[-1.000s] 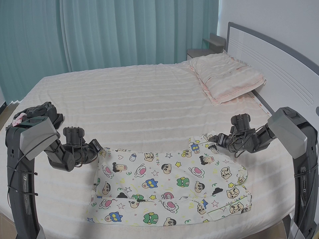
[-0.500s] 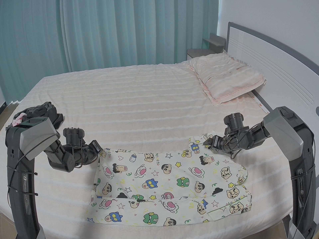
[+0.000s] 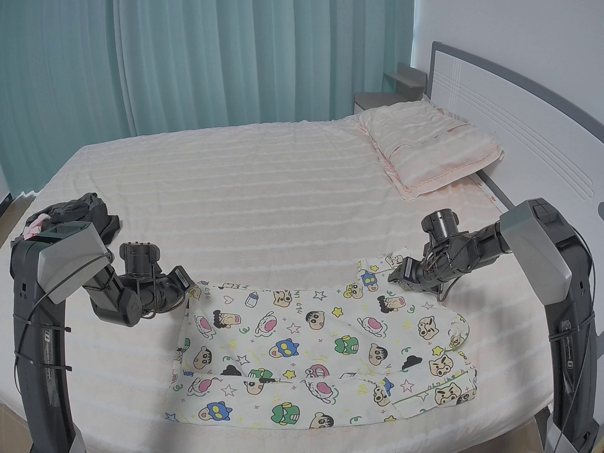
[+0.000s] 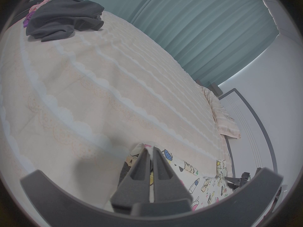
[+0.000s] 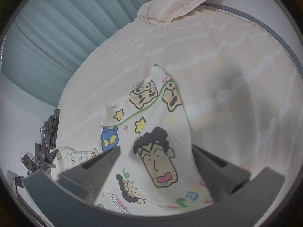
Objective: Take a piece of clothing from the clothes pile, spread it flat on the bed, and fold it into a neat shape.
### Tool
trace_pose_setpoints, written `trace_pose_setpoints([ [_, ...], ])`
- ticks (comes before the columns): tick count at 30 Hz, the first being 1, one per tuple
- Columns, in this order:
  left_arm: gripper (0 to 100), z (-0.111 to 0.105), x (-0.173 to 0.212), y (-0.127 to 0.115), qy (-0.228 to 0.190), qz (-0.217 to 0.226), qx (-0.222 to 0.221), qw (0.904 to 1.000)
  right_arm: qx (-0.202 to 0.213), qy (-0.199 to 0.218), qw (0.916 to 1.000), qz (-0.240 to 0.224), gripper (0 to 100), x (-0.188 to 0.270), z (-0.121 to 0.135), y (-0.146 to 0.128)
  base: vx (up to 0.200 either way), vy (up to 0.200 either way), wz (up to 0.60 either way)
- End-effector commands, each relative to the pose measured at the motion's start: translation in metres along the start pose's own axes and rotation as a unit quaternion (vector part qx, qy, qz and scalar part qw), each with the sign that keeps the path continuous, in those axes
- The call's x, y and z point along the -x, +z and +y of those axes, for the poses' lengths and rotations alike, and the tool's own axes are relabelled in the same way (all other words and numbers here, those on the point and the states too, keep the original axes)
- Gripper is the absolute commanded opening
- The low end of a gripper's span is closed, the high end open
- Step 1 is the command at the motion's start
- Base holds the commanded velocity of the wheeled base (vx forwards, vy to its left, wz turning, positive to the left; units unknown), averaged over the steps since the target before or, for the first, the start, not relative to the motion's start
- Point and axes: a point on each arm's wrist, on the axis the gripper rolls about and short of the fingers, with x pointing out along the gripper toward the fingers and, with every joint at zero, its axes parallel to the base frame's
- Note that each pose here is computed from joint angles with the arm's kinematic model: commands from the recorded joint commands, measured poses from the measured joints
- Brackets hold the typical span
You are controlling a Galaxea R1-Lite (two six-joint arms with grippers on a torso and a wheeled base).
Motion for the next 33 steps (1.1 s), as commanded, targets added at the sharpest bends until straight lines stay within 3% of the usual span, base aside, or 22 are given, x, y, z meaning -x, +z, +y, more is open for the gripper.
trace_pose_setpoints([
  [1, 0, -0.001, 0.001, 0.001, -0.001, -0.001, 0.0, 1.0, 0.001, 0.01, 1.0, 0.001, 0, -0.001, 0.002, 0.002, 0.0, 0.0, 0.0],
  [10, 0, -0.001, 0.001, 0.001, -0.001, -0.001, 0.0, 1.0, -0.002, 0.015, 0.9999, -0.001, 0, -0.001, 0.001, 0.003, 0.0, 0.0, 0.0],
  [19, 0, -0.003, 0.0, 0.004, -0.009, -0.01, 0.018, 0.9997, -0.046, 0.019, 0.998, -0.038, 0, 0.019, -0.022, 0.024, 0.0, 0.0, 0.0],
  [26, 0, -0.006, 0.001, 0.006, -0.023, -0.027, 0.023, 0.9991, -0.048, 0.057, 0.997, -0.022, 0, 0.031, -0.028, 0.018, 0.0, 0.0, 0.0],
  [33, 0, -0.006, 0.001, 0.008, -0.023, -0.031, 0.028, 0.9989, -0.037, 0.079, 0.9944, -0.061, 0, 0.027, -0.031, 0.015, 0.0, 0.0, 0.0],
])
